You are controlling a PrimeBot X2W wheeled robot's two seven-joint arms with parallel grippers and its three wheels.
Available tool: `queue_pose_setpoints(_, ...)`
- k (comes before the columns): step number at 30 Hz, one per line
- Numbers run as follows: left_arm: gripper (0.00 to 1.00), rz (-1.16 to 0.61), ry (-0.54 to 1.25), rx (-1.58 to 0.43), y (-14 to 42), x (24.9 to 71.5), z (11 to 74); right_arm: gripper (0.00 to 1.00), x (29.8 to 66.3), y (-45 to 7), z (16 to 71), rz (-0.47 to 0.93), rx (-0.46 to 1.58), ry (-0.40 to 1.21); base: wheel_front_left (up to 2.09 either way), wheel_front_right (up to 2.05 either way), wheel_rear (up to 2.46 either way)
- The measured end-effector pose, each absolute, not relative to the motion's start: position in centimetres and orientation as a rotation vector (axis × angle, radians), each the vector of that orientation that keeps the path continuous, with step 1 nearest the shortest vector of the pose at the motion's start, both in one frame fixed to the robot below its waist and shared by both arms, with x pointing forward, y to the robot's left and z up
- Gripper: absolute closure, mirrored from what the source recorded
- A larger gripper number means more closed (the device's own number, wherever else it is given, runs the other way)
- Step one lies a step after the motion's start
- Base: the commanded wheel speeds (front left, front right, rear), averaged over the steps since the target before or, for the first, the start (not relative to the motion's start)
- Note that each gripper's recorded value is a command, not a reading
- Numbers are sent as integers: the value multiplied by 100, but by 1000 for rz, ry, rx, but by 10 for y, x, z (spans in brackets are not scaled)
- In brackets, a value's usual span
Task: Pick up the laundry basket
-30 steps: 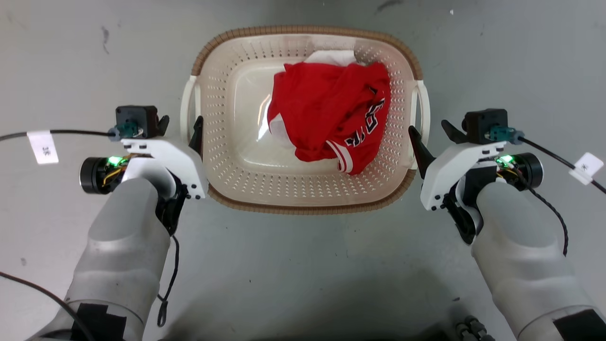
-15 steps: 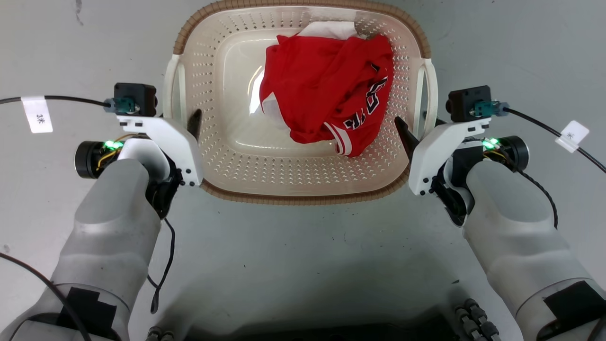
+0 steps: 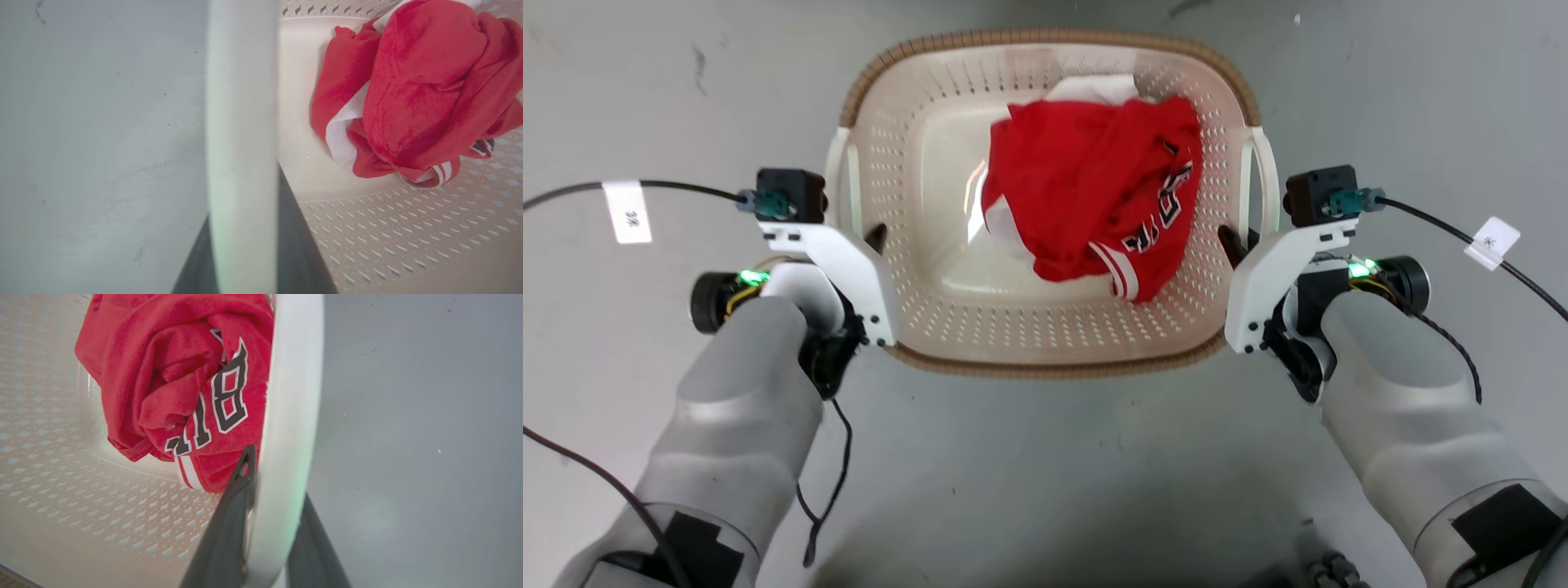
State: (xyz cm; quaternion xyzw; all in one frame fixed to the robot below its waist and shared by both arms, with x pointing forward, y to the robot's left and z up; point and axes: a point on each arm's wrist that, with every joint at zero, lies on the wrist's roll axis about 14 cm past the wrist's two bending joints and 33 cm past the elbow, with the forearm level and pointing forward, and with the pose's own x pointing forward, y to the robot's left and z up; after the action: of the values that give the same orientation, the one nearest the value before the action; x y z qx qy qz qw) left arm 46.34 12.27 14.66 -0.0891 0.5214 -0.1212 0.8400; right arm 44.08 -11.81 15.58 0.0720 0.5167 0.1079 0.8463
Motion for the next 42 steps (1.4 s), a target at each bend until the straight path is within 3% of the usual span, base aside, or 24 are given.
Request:
queue_pose_setpoints(18, 100, -234, 1102, -277, 120, 414, 248, 100, 409, -113, 251, 259, 147, 1093, 0, 0, 0)
queue_pose_setpoints(42, 100, -281, 1103, -309, 126, 400, 341, 100, 393, -116, 345, 273, 209, 1194, 0, 0, 0)
